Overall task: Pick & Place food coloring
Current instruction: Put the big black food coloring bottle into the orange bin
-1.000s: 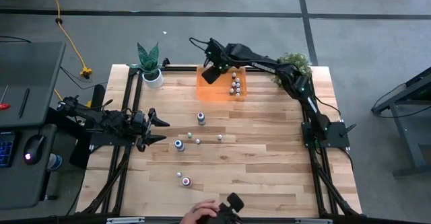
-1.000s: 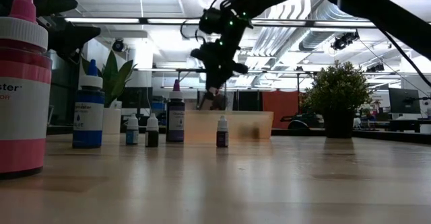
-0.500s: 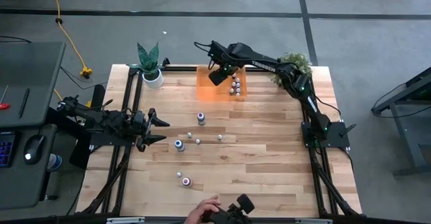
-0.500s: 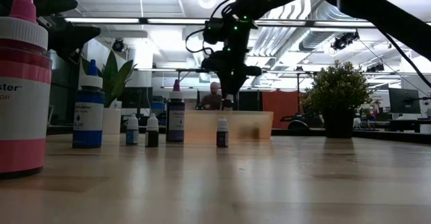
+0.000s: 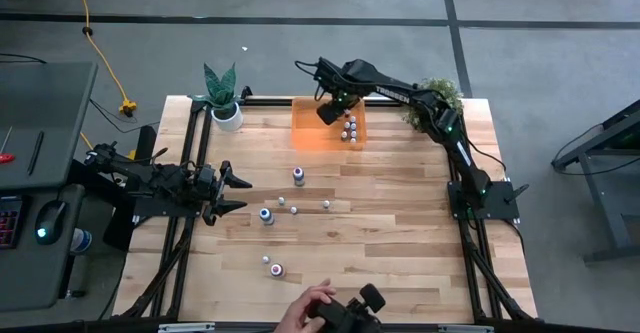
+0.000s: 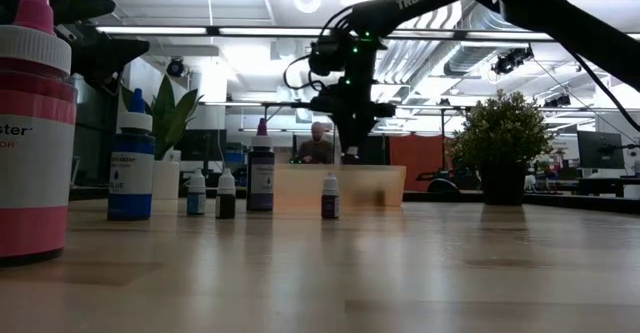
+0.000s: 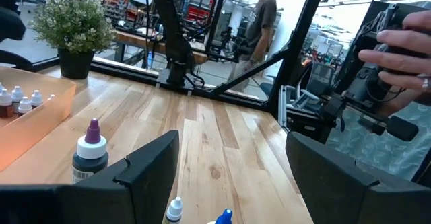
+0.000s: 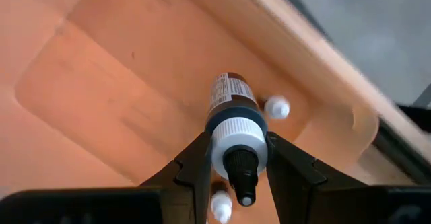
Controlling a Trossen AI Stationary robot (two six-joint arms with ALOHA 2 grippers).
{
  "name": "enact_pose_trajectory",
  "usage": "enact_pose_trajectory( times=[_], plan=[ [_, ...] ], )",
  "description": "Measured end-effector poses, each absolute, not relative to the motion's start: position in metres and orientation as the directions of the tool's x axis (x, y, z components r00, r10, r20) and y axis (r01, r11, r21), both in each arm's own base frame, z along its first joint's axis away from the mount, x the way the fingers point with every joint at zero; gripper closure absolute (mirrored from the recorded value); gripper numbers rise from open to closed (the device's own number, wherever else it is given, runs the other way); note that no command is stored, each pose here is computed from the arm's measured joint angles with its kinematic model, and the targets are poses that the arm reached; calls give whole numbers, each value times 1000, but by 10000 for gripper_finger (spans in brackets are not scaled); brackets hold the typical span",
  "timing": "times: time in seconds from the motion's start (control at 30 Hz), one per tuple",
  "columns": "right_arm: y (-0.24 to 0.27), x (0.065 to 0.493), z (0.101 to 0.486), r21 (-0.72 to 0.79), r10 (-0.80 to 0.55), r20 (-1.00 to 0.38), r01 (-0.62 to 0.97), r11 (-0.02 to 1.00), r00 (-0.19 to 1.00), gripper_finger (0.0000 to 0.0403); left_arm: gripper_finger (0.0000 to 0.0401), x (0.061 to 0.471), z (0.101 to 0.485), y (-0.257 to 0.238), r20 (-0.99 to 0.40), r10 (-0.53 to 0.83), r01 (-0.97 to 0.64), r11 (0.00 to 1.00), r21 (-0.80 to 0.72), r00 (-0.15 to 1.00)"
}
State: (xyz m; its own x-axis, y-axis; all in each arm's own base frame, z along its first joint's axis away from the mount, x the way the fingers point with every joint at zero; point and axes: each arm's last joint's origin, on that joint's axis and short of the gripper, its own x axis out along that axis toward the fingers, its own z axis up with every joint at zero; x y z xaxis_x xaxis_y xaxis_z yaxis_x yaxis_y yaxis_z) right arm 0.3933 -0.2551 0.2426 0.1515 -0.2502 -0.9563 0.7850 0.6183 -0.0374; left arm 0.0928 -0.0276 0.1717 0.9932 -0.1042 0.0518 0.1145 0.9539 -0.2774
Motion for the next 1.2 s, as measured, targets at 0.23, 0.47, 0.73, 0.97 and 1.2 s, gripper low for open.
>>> enact_pose_trajectory(
  times=[0.23, 0.47, 0.73, 0.97, 1.2],
  plan=[
    [-256, 388, 242, -19, -203, -970, 785, 619, 136, 294, 130, 93, 172, -28, 52, -104, 114, 954, -278, 993],
    [-257, 386, 241, 18, -160, -976, 784, 621, 149, 294, 130, 93, 172, -28, 52, -104, 114, 954, -278, 993],
    [-263, 384, 237, 16, -150, -979, 783, 622, 140, 285, 130, 93, 172, -28, 52, -104, 114, 954, -278, 993],
    [-263, 387, 234, 36, -138, -977, 771, 636, 160, 283, 130, 93, 172, -28, 52, -104, 114, 954, -278, 993],
    [-264, 389, 234, 44, -149, -972, 758, 651, 184, 267, 130, 93, 172, -28, 52, -104, 114, 954, -278, 993]
  ],
)
